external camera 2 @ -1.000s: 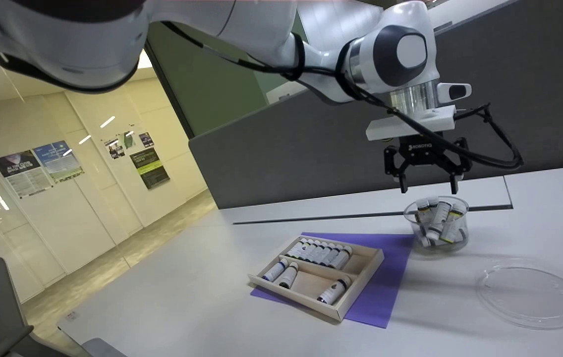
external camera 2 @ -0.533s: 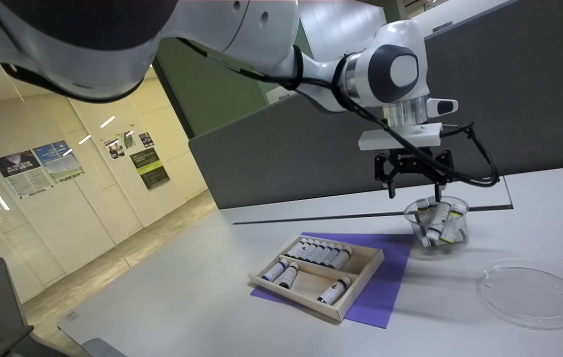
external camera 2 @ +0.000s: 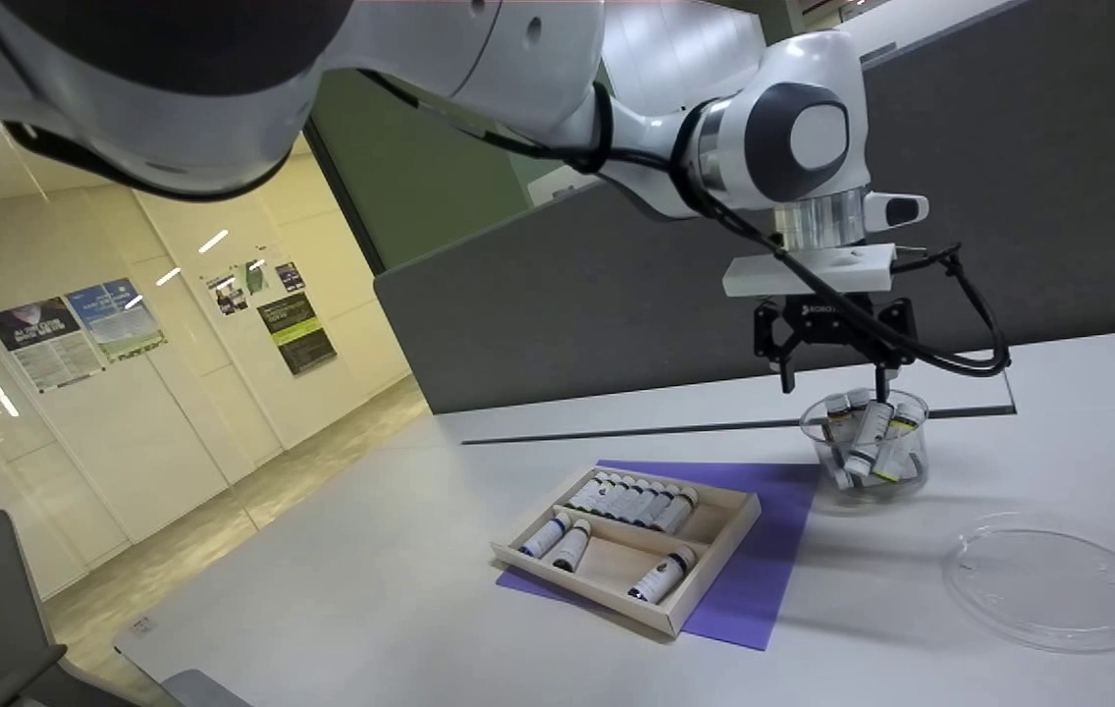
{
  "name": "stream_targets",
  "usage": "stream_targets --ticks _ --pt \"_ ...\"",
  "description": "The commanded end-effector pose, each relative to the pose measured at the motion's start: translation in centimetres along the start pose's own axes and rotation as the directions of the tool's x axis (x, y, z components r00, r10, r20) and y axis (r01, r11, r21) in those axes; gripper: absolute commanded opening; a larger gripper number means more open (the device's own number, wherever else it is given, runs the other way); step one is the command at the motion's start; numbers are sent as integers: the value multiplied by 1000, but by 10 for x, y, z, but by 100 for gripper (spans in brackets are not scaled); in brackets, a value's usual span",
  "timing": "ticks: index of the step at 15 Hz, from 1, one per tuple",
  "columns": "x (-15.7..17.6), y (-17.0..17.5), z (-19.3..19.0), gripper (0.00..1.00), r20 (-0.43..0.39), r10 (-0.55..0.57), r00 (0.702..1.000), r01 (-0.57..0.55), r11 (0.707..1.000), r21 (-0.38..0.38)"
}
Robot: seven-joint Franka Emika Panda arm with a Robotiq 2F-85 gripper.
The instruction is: Take one bottle from the container and place it on the bottom part of the tray
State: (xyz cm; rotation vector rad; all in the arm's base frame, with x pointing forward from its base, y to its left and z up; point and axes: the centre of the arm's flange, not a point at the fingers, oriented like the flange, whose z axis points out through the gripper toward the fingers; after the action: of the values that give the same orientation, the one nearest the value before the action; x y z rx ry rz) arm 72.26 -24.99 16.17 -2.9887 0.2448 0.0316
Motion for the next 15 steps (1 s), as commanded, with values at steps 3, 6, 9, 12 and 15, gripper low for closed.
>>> stream_targets --ticks 3,6,9,12,15 --pt "-2 12 5 100 0 20 1000 -20 999 25" --pt "-8 13 11 100 7 21 1000 -22 999 33" --pt "-11 13 16 100 9 23 1000 -23 999 39" --pt "-17 16 22 100 16 26 1000 -27 998 50" --pt "-26 20 30 100 25 34 999 -36 997 64"
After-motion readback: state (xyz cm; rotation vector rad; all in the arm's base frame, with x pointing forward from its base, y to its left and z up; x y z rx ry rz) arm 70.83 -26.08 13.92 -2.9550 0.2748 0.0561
